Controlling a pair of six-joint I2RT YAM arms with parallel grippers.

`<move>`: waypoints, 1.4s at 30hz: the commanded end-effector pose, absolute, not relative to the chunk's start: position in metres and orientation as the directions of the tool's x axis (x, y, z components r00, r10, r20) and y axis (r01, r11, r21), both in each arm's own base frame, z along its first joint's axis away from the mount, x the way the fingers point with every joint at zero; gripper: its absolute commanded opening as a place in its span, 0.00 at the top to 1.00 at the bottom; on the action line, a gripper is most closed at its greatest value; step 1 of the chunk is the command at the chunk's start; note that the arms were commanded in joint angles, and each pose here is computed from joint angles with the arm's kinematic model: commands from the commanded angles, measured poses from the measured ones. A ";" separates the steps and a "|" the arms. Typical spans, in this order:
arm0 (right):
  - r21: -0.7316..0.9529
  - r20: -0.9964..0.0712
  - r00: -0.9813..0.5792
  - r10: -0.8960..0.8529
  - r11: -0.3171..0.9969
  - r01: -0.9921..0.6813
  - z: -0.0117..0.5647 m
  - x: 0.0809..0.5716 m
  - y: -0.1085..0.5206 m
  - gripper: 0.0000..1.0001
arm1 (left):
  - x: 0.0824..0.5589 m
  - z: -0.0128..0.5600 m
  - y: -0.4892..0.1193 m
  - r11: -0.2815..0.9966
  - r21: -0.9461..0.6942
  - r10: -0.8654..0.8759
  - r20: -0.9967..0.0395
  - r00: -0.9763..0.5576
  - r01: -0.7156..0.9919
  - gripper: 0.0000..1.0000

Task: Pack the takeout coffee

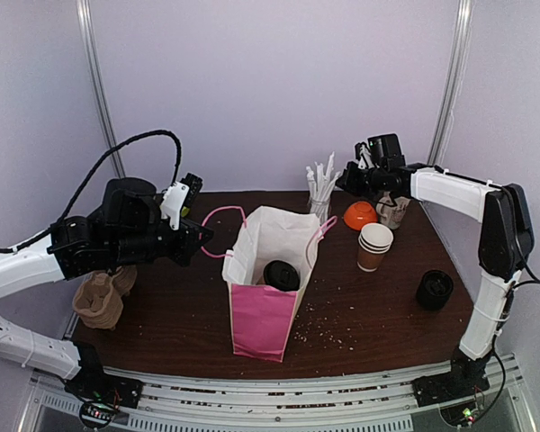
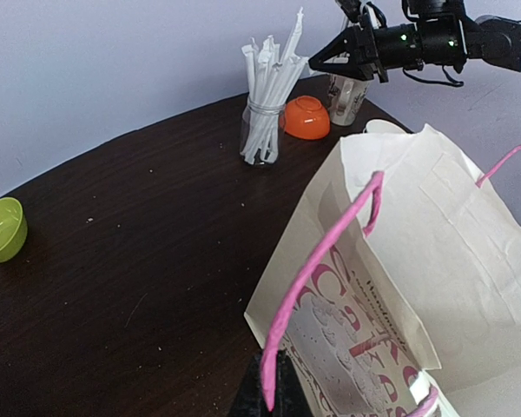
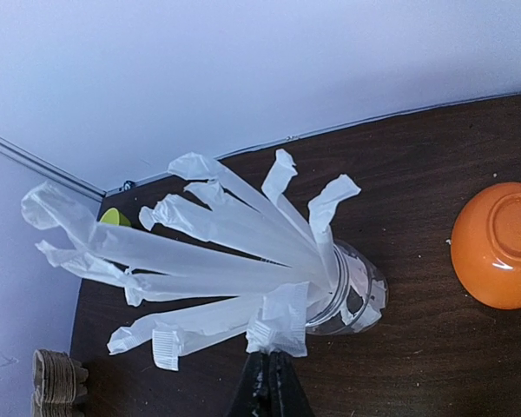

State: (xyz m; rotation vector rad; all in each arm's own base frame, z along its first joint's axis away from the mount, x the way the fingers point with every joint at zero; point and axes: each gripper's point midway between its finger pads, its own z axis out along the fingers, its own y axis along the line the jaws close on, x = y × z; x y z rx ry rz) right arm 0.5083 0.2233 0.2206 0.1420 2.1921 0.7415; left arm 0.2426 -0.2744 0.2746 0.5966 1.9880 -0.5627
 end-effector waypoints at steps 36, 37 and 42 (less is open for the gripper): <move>0.459 -0.756 -0.596 0.272 0.869 -0.186 0.292 0.494 0.203 0.59 | 0.249 0.288 -0.280 0.772 -0.168 0.132 -0.901 -0.414 0.613 1.00; 0.455 -0.761 -0.588 0.275 0.872 -0.181 0.294 0.492 0.200 0.56 | 0.249 0.288 -0.280 0.772 -0.168 0.133 -0.900 -0.415 0.613 1.00; 0.446 -0.766 -0.577 0.282 0.880 -0.162 0.288 0.486 0.192 0.51 | 0.249 0.286 -0.281 0.773 -0.166 0.137 -0.899 -0.416 0.613 1.00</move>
